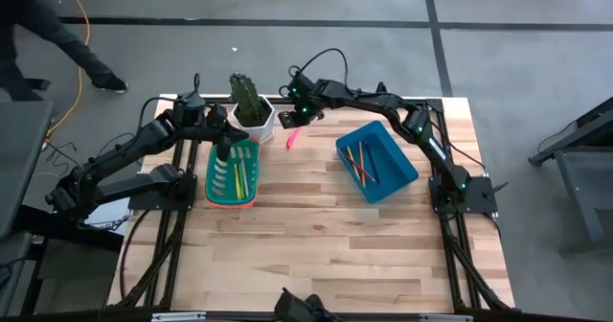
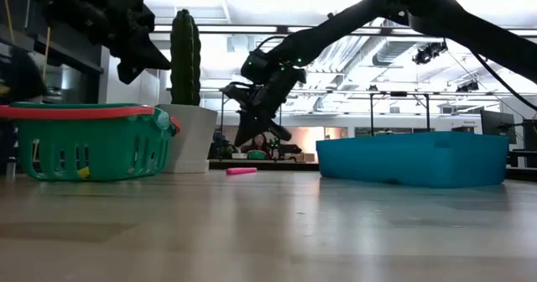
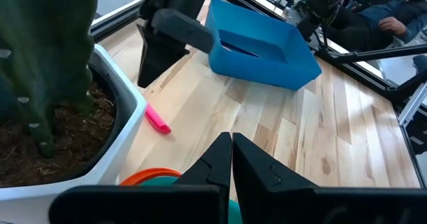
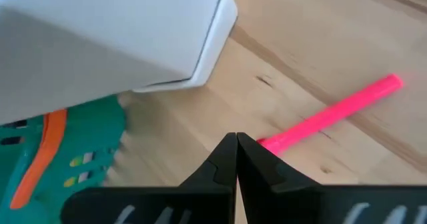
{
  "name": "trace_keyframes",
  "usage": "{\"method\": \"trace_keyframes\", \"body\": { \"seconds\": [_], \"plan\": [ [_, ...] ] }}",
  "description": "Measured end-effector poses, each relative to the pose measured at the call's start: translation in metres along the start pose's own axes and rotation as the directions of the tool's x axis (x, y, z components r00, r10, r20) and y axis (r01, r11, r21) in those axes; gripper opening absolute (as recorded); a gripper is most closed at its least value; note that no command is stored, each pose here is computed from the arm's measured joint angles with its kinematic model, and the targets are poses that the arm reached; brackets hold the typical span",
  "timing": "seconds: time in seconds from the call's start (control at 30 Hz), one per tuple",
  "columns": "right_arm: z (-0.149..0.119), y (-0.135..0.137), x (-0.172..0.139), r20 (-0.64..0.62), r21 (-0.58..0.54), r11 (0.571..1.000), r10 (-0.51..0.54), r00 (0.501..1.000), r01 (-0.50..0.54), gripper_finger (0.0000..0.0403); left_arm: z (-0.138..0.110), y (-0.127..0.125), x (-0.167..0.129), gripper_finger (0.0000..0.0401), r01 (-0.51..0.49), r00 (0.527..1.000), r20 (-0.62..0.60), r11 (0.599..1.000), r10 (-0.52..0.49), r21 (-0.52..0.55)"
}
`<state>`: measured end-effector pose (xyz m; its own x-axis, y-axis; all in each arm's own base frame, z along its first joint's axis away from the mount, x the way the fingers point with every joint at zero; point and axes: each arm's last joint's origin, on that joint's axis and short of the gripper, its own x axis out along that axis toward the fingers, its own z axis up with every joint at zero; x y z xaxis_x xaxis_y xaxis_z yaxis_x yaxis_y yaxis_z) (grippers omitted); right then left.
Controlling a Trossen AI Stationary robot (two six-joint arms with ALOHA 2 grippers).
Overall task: Sort pens & pencils
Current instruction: Adjust the potted plant on the table
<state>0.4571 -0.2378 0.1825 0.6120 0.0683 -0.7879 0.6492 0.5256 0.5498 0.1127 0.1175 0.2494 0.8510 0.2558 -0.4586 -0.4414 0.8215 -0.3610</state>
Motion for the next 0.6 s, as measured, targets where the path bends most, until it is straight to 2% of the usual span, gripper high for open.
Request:
{"method": "trace_keyframes", "body": {
  "seconds": [0.33, 0.6],
  "plan": [
    [-0.0044, -0.0031, 0.0000, -0.038, 0.004, 0.999, -0.038, 0.999, 0.038, 0.0000, 0.0001, 0.0002, 0.0000, 0.0003, -0.007, 1.000, 0.001, 1.000, 0.007, 0.001],
    [-0.0074, -0.0054, 0.0068, -0.096, 0.031, 0.999, 0.014, 0.995, -0.011, 0.0000, 0.0001, 0.0002, 0.0000, 0.0003, -0.007, 1.000, 0.001, 1.000, 0.007, 0.001]
  ]
}}
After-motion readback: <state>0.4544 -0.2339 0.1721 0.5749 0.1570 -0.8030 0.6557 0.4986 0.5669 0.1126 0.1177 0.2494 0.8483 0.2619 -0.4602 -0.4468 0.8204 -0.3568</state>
